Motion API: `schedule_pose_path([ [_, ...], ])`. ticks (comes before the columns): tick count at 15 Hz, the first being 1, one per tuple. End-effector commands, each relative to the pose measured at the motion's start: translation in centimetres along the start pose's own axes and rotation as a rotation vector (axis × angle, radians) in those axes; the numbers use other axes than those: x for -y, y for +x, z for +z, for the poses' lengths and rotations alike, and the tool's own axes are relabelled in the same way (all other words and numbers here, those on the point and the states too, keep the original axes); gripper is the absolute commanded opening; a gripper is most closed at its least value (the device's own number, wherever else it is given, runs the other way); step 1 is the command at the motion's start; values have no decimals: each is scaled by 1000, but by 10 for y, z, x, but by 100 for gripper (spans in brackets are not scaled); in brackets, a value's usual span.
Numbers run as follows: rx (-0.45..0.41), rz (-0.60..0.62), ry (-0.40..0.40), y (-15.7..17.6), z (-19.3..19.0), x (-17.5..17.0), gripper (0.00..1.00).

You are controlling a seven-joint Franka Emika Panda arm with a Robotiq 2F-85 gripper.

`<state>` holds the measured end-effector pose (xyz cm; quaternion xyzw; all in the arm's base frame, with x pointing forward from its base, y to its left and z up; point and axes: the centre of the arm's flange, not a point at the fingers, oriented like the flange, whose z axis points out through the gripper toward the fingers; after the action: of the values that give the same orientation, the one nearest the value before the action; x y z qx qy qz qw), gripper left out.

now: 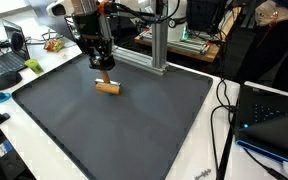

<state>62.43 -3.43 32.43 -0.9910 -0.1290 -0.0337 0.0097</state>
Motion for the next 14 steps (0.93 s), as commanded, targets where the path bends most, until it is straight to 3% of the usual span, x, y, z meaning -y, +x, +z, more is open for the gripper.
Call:
schedule_pose_path([
  [1,7,-10,37,10,8,-5,22],
  [10,74,10,63,6,13,-8,22],
  [14,54,1,68,9,16,-10,22],
])
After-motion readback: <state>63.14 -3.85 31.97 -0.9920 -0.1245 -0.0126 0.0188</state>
